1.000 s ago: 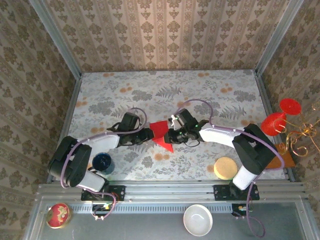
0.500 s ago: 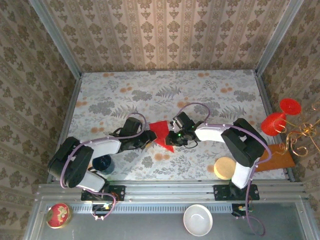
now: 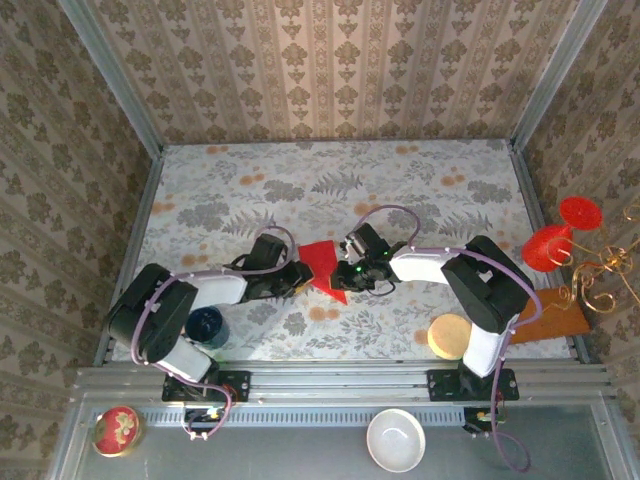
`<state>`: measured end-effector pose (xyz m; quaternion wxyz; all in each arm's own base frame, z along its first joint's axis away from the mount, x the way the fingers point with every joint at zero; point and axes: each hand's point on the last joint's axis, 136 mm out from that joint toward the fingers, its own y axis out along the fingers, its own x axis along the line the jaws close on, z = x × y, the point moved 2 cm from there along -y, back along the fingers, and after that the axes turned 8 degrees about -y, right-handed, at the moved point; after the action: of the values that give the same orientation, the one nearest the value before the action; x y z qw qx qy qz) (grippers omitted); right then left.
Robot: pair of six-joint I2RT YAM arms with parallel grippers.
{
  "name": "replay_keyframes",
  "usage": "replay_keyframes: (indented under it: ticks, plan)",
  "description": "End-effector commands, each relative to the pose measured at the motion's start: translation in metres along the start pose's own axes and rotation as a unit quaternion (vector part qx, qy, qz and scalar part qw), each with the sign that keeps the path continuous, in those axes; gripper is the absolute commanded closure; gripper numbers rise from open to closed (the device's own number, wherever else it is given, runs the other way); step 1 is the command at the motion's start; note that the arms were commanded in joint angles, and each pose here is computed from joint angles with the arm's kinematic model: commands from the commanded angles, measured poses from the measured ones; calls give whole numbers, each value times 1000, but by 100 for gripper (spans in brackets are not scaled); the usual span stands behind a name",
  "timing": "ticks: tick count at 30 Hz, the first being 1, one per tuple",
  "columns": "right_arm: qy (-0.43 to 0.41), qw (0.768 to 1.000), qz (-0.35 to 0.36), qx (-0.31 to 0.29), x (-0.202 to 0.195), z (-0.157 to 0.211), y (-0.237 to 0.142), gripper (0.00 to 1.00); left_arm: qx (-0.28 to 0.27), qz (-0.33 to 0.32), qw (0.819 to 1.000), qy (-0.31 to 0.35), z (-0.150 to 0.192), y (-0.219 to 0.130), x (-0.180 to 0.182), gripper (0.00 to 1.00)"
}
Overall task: Fold a paper plane with a square sheet of paper (pick it up from the middle)
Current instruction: Third fold the triangle at the center of the table, then fourth fold the wing at the center of the table.
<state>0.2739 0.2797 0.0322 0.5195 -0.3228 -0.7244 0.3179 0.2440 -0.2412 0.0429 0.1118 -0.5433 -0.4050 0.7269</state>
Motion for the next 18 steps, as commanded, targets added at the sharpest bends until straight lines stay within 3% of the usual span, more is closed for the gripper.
replay_keyframes:
  ticks: [1,18]
  plan:
    - [16,999,37,28,-23,18,11,79,11,16,1000,2,1,5,-14,69]
    - [12,999,40,27,-26,20,10,79,19,56,998,14,-5,2,-28,75]
